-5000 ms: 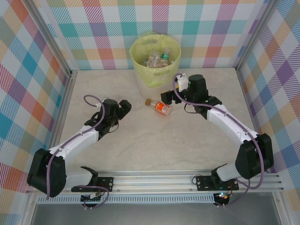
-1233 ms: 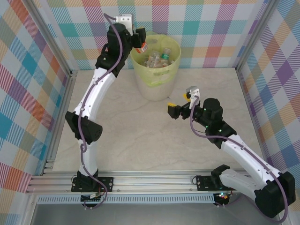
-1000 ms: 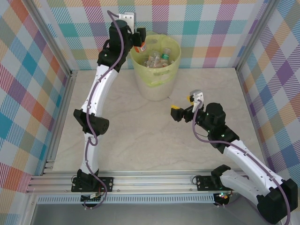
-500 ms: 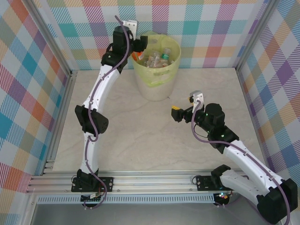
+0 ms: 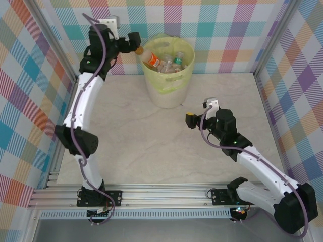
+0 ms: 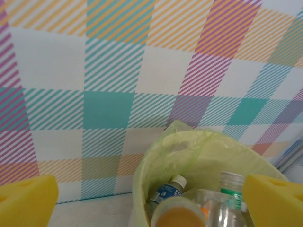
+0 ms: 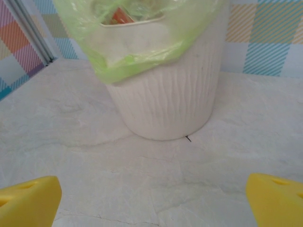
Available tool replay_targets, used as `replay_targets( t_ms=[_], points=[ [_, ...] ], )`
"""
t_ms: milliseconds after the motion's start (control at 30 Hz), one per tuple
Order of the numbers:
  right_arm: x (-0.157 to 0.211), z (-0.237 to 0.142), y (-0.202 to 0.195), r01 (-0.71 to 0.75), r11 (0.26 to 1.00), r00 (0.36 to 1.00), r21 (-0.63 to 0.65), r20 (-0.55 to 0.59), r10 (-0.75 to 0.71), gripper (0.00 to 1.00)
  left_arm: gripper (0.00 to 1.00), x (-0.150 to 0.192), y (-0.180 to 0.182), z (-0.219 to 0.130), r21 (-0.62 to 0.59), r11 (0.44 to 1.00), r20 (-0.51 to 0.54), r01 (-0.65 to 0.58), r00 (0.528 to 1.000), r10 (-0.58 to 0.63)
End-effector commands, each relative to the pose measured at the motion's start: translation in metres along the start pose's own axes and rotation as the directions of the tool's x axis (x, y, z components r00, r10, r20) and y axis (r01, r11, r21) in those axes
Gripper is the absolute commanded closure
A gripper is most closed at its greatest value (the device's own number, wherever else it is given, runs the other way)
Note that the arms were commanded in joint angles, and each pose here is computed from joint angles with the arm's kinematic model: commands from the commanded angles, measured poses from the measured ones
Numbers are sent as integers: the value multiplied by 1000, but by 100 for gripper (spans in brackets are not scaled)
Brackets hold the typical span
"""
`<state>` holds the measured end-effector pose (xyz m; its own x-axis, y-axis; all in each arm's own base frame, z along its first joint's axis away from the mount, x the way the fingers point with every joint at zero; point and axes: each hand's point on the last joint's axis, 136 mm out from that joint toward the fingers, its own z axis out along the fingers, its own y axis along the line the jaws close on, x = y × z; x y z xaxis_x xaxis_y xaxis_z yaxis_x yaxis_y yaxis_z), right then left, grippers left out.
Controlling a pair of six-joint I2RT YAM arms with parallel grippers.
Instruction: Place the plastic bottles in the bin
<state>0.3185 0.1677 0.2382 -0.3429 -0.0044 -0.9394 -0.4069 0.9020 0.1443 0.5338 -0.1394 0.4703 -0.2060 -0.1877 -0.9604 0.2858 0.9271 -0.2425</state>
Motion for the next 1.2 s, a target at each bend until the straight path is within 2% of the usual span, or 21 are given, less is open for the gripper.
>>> replay_targets(
  t_ms=[0, 200, 267, 367, 500, 600, 733, 867, 967, 1100, 1167],
  points=[
    [-18, 2, -12, -57, 997, 998, 58, 34, 55, 0, 0, -32, -34, -53, 114, 993, 88, 37, 995, -47],
    [-15, 7, -38, -123, 982, 992, 145, 15, 122, 0, 0, -33, -18, -114, 44, 985, 199, 164, 965, -170],
    [-15, 8, -45, -152, 975, 988, 161, 17, 151, 0, 0, -23, -9, -118, 18, 968, 201, 250, 947, -249],
    [-21, 8, -46, -163, 975, 987, 151, 26, 161, 0, 0, 3, -11, -92, 48, 932, 108, 360, 926, -363],
    [-27, 5, -45, -154, 977, 988, 147, 26, 152, 0, 0, 45, -18, -30, 41, 870, -115, 491, 867, -484],
    [-27, 1, -46, -143, 978, 990, 154, 23, 141, 0, 0, 62, -16, 4, 27, 834, -174, 551, 824, -539],
    [-25, -3, -48, -135, 977, 991, 167, 22, 133, 0, 0, 75, -12, 38, 2, 817, -207, 576, 800, -564],
    [-21, -4, -50, -140, 975, 990, 173, 14, 139, 0, 0, 72, -26, 62, 49, 815, -239, 577, 799, -551],
    [-17, -3, -51, -150, 973, 989, 176, 13, 150, 0, 0, 64, -39, 71, 78, 831, -238, 550, 820, -521],
    [-13, -1, -52, -149, 972, 989, 181, 5, 150, 0, 0, 37, -53, 67, 105, 871, -184, 479, 870, -457],
    [-11, 1, -53, -142, 973, 989, 183, 0, 145, 0, 0, 29, -55, 65, 124, 872, -149, 474, 877, -456]
  ],
)
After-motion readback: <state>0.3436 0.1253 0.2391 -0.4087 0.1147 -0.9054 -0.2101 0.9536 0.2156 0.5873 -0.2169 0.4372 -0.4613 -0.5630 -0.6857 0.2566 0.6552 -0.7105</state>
